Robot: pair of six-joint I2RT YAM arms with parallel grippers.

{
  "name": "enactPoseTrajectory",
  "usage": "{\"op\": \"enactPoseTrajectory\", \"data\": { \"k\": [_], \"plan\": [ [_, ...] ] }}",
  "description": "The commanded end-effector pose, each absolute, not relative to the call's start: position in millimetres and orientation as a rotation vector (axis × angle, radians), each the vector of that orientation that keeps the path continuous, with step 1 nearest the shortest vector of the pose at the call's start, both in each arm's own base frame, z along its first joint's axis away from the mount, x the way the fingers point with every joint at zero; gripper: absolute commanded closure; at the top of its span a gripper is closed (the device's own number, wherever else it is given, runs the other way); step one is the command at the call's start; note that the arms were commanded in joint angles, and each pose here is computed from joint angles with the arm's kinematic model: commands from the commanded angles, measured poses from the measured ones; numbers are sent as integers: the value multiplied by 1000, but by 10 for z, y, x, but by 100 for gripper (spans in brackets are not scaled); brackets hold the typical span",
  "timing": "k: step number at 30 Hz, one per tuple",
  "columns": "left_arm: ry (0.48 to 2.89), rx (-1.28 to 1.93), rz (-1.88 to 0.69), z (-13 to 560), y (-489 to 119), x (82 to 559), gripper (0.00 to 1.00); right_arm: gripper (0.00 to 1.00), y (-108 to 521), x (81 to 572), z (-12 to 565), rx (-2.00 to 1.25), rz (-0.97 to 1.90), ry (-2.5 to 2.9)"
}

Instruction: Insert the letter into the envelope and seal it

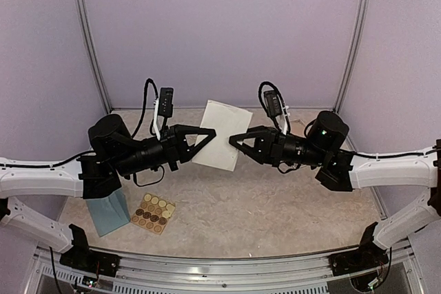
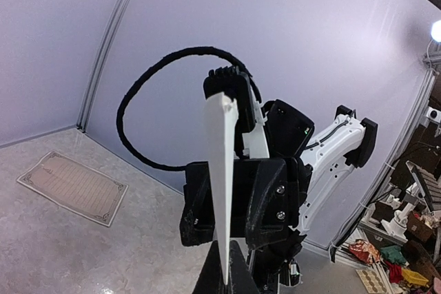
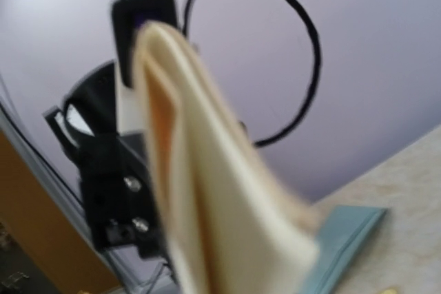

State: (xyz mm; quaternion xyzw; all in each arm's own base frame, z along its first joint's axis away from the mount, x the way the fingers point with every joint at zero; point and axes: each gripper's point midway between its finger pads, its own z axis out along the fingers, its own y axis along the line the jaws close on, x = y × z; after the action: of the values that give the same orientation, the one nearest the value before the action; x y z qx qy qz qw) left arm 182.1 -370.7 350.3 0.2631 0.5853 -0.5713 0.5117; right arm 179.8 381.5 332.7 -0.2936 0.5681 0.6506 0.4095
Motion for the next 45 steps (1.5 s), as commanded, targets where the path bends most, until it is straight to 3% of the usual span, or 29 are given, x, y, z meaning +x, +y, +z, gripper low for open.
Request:
{"op": "enactPoseTrajectory", "data": {
  "k": [1,4,7,11,15,20,28,37,45],
  "plan": [
    [1375,642,-1388,3559,-3679,1763,100,73,3835,1735,3570,-750,1674,1328],
    [1388,642,-1384,3527,-3680,1767,100,96,3832,1745,3587,-739,1677,1318],
    [1425,628,-1358,3467,-3675,1818,97,100,3826,1795,3556,-717,1647,1346],
    [1619,507,-1179,3117,-3508,2130,54,100,3765,2041,3385,-621,1478,1488],
    [1890,216,-935,2527,-2965,2607,38,100,3632,2228,3147,-556,1305,1630],
    [2120,-202,-645,1845,-2037,2872,31,100,3486,2375,2833,-497,1148,1774],
    [2227,-610,-228,1188,-853,2780,17,100,3390,2433,2593,-453,1076,1855],
    [2309,-718,-74,738,-544,2632,15,100,3401,2442,2524,-450,1070,1880],
    [2321,-736,7,581,-385,2569,20,100,3413,2457,2478,-441,1068,1898]
  ]
}}
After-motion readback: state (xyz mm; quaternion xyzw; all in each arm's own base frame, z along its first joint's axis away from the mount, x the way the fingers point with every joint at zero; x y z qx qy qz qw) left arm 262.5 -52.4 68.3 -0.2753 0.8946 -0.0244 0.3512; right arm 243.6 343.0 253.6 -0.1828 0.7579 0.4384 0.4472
